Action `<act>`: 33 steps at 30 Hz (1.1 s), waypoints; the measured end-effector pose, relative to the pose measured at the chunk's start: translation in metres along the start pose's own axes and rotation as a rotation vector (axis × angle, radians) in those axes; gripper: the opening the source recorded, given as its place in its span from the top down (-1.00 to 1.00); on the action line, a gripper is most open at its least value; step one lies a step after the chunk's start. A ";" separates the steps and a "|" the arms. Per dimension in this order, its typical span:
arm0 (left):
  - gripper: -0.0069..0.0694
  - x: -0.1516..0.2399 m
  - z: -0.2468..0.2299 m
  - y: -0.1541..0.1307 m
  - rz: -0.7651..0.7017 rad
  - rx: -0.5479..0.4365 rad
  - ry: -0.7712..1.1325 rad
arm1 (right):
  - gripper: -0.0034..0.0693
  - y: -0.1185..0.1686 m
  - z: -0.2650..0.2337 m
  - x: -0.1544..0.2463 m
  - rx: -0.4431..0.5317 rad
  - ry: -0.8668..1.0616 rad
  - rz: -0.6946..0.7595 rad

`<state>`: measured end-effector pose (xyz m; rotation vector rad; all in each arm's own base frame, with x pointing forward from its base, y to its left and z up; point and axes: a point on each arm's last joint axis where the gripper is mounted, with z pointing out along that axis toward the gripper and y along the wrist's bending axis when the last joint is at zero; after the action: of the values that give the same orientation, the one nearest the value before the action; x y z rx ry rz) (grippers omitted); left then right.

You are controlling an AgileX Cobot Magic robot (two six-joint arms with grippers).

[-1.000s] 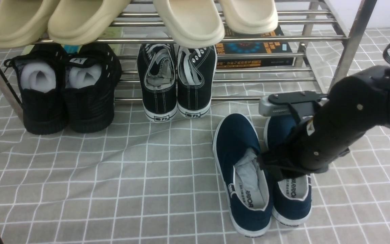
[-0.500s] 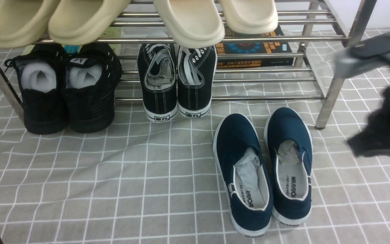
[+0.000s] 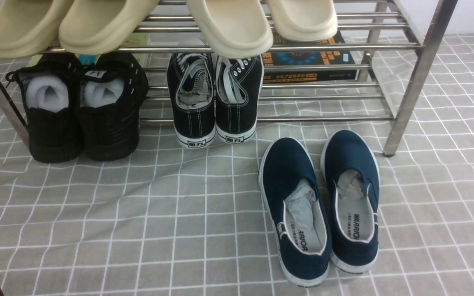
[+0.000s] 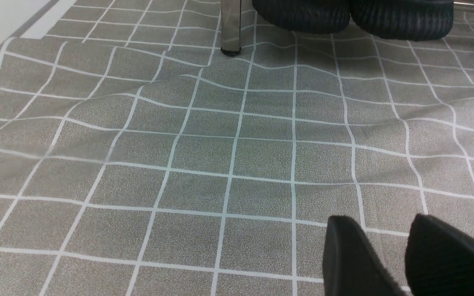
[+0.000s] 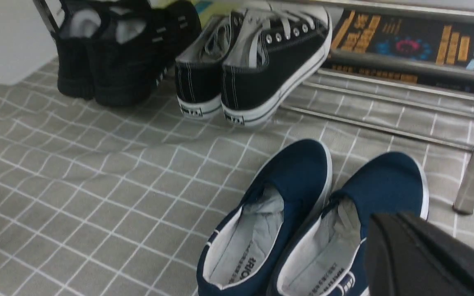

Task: Take the shoes off the shelf with your hand from the grey coffee tablecloth.

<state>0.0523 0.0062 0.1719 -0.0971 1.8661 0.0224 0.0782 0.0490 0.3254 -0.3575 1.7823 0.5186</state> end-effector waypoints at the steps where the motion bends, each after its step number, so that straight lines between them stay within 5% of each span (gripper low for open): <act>1: 0.19 0.000 0.000 0.000 0.000 0.000 0.001 | 0.95 0.000 -0.003 -0.001 -0.004 -0.024 -0.002; 33: 0.19 0.000 0.000 0.000 0.000 0.000 0.001 | 0.89 -0.002 -0.013 0.011 -0.009 -0.072 -0.014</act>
<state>0.0523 0.0062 0.1718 -0.0973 1.8670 0.0225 0.0658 0.0414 0.3176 -0.3533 1.7075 0.5234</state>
